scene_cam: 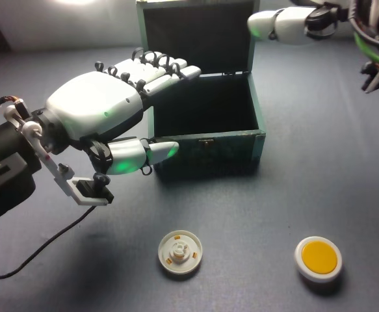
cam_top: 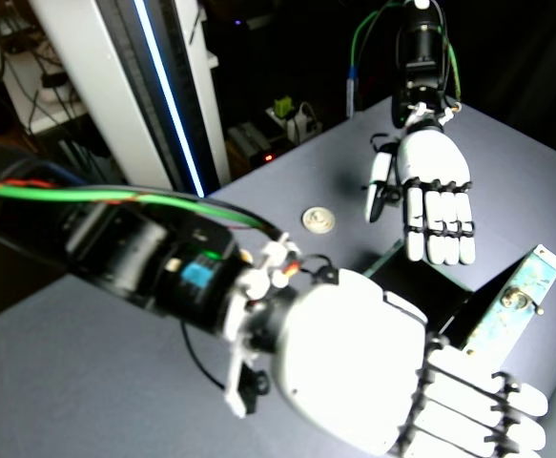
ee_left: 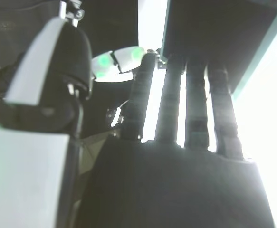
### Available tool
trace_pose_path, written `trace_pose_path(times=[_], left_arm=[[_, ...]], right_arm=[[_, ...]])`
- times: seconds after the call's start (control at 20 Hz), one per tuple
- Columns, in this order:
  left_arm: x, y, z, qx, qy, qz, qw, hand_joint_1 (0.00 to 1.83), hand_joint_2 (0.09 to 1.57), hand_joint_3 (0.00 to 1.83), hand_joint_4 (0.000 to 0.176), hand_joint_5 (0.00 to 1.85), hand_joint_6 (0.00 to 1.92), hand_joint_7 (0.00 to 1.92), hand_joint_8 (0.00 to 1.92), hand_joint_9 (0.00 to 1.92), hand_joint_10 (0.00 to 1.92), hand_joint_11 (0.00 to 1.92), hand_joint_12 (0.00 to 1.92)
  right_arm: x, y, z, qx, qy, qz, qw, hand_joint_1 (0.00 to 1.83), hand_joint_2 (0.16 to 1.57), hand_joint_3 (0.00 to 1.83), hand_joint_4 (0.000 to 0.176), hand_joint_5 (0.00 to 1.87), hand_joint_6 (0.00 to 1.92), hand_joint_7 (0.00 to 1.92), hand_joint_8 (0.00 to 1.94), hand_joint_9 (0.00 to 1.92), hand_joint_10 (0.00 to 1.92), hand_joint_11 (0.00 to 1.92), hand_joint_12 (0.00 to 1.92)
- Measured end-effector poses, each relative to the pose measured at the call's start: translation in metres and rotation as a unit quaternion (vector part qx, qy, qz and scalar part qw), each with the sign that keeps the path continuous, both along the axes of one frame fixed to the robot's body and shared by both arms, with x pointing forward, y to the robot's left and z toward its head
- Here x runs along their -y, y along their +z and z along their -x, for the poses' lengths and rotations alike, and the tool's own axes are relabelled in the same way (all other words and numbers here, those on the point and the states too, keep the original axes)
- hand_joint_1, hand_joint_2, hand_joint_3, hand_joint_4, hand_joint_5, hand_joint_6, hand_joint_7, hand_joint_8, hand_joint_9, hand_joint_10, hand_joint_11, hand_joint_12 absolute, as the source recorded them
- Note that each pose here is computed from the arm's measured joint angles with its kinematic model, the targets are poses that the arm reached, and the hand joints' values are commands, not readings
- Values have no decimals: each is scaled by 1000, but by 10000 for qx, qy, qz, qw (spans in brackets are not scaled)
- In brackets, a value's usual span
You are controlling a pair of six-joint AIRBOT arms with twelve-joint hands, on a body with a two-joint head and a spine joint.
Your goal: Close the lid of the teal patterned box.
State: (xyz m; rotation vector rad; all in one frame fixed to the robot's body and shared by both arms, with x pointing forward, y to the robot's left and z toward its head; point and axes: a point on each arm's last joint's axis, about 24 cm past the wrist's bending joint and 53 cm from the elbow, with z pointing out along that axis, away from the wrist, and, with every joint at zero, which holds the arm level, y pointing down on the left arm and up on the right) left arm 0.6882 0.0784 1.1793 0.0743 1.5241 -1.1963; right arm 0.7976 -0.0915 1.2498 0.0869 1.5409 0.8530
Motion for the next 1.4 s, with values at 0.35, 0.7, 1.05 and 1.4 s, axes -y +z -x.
trace_pose_path(times=[0.35, 0.7, 1.05, 1.4], left_arm=[[2, 1, 1, 0, -38, 50, 10000, 338, 1408, 0, 12, 36, 5, 0, 0, 0, 0, 0, 216], [-1, 3, 1, 4, -17, 159, 9999, 345, 1420, 1, 20, 49, 2, 0, 0, 0, 0, 0, 219], [-17, -7, 7, -155, 107, 244, 9995, 184, 1449, 4, 4, 25, 4, 0, 0, 0, 0, 0, 135], [-28, -12, 19, -235, 136, 374, 9989, 118, 1442, 0, 31, 16, 0, 0, 0, 0, 0, 0, 0]], right_arm=[[-7, -7, -5, -126, 34, 76, 9999, 70, 1387, 6, 0, 157, 33, 269, 20, 288, 73, 0, 1271], [-17, 11, 6, 115, 138, -128, 9998, 65, 1477, 0, 0, 480, 56, 811, 22, 576, 569, 35, 1693], [-13, -3, 40, 112, 358, -158, 9992, 105, 1470, 0, 0, 255, 487, 716, 4, 373, 970, 28, 1775], [-11, -9, 66, 235, 573, -283, 9977, 82, 1399, 0, 0, 296, 217, 423, 7, 92, 840, 0, 1615]])
